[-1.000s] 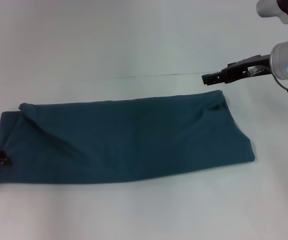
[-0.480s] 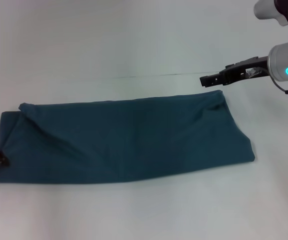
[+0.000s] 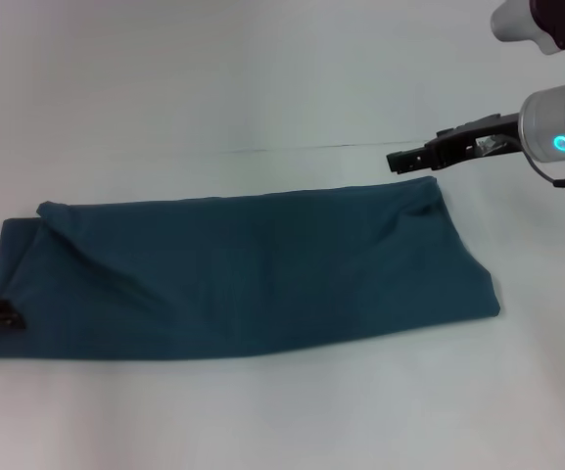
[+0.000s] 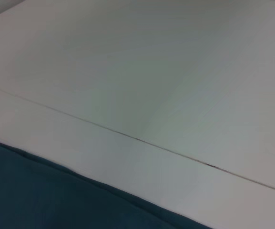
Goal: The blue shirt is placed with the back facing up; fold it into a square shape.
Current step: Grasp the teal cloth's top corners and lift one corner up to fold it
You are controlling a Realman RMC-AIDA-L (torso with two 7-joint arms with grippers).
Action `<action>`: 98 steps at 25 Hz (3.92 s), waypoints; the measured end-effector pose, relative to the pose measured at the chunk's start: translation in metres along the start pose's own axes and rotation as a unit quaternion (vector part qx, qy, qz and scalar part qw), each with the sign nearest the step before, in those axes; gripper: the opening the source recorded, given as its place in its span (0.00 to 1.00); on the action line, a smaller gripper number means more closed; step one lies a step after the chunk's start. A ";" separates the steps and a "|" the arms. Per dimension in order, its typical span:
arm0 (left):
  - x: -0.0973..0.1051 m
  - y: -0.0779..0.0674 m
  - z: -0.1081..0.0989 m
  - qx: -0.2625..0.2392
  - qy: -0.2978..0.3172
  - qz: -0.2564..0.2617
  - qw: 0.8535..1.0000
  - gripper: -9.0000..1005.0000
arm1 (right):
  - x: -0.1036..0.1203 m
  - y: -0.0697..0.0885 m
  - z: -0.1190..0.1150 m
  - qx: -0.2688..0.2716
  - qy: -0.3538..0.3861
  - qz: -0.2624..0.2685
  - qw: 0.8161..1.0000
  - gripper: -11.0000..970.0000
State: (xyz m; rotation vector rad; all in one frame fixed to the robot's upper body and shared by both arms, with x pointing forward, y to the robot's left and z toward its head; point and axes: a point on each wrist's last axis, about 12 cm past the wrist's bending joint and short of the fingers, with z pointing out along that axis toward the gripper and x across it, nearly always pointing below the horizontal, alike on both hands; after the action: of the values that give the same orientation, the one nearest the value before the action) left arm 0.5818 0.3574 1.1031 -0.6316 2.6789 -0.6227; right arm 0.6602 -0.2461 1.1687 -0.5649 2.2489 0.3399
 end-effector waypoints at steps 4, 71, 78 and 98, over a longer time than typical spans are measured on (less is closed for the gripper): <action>0.000 -0.003 0.002 0.002 0.004 0.002 1.000 0.93 | 0.000 0.001 0.001 -0.001 0.002 -0.002 1.000 0.96; -0.003 -0.043 0.015 0.039 0.039 0.141 0.989 0.09 | 0.076 -0.012 -0.043 -0.006 0.172 0.138 0.975 0.92; -0.004 -0.045 0.016 0.039 0.035 0.146 0.988 0.09 | 0.089 -0.013 -0.032 -0.001 0.172 0.160 0.972 0.91; -0.003 -0.044 0.016 0.041 0.037 0.155 0.986 0.09 | 0.097 -0.009 -0.008 -0.011 0.165 0.160 0.973 0.76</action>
State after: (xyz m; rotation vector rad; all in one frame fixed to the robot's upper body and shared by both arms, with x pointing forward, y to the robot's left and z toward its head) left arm 0.6054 0.3178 1.1108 -0.1649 2.7216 -0.6742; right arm 0.6016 -0.2855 1.1012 -0.2817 2.6674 0.4590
